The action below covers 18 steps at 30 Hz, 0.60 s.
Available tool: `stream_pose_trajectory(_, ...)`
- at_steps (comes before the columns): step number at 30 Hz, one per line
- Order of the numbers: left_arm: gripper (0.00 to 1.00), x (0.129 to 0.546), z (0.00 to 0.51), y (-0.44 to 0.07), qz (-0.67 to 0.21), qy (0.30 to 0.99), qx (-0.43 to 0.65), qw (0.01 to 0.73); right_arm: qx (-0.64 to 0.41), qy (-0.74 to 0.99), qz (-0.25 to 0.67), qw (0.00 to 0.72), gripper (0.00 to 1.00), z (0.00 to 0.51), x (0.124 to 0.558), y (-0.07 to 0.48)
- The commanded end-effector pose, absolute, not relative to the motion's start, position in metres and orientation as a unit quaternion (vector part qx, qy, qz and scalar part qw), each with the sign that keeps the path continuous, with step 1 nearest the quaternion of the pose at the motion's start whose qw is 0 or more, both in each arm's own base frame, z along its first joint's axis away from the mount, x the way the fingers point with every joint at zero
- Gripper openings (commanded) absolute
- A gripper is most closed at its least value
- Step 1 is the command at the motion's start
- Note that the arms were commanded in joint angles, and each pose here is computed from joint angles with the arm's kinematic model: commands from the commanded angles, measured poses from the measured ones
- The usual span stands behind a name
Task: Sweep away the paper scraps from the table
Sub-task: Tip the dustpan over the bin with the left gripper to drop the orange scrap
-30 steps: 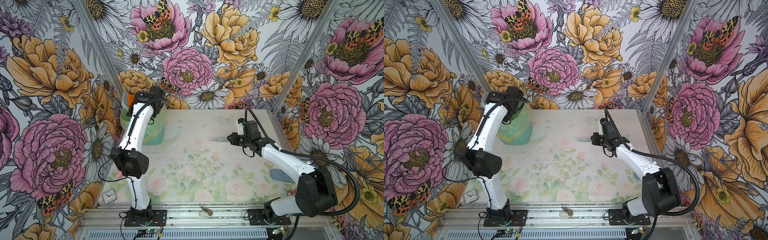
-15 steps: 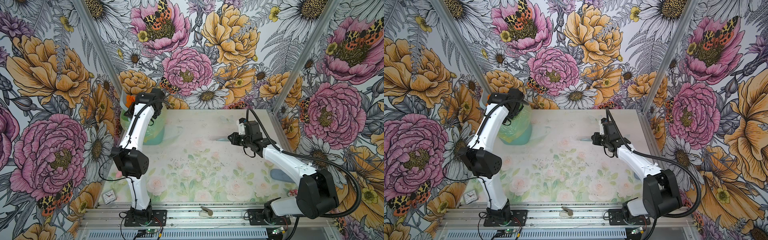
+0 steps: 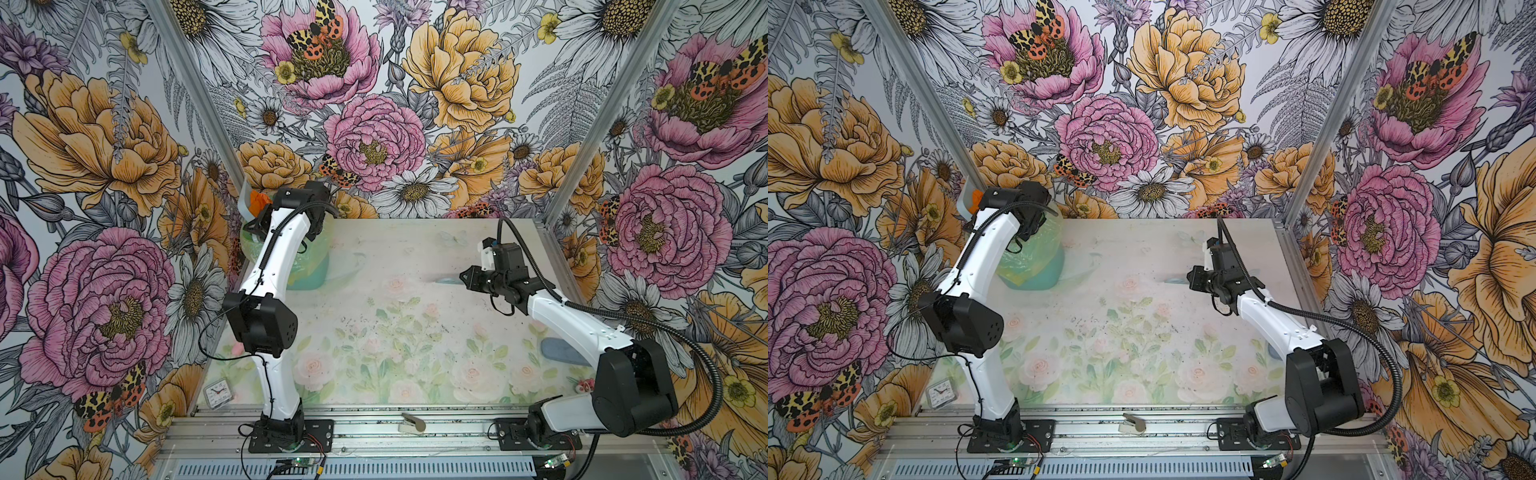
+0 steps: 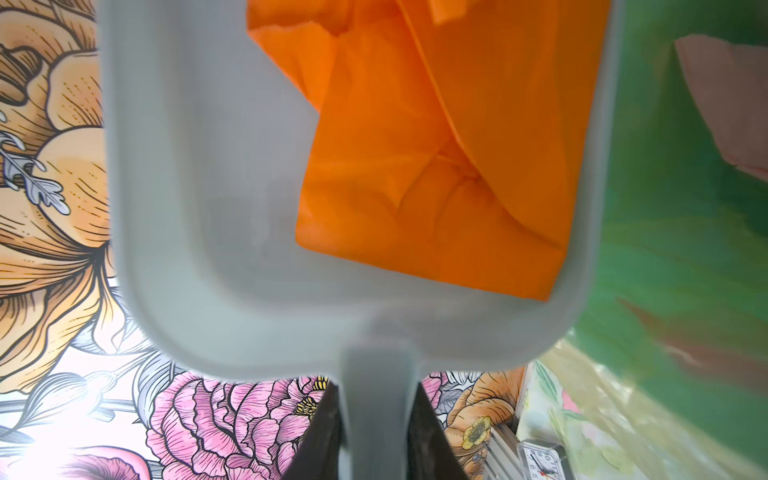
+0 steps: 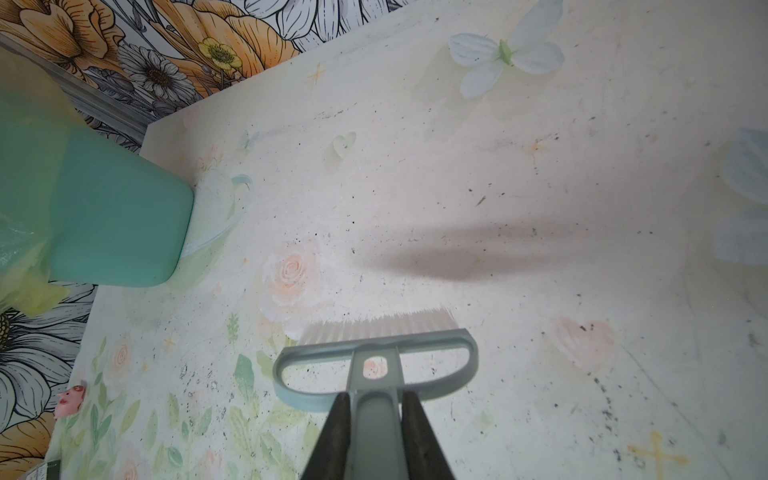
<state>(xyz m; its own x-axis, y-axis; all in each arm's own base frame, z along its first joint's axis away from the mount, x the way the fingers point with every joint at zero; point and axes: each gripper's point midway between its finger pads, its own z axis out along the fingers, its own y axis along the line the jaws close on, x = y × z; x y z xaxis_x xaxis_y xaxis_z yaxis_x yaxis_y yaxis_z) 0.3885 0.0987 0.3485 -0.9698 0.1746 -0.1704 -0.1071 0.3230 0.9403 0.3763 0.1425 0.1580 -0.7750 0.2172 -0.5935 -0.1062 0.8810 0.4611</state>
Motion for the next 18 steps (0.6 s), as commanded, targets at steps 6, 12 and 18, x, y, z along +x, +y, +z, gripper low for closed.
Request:
stream_pose_trajectory(6,0.11,0.389,0.362,0.103,0.619,0.776,0.022,0.114,0.028,0.903,0.253,0.347,0.00,0.164,0.379,0.140)
stream_pose_trajectory(12,0.10,0.395,0.367,0.091,0.646,0.753,0.037,0.117,0.034,0.902,0.254,0.348,0.00,0.164,0.379,0.135)
stream_pose_trajectory(18,0.11,0.401,0.364,0.086,0.657,0.744,0.049,0.112,0.038,0.901,0.255,0.348,0.00,0.163,0.378,0.132)
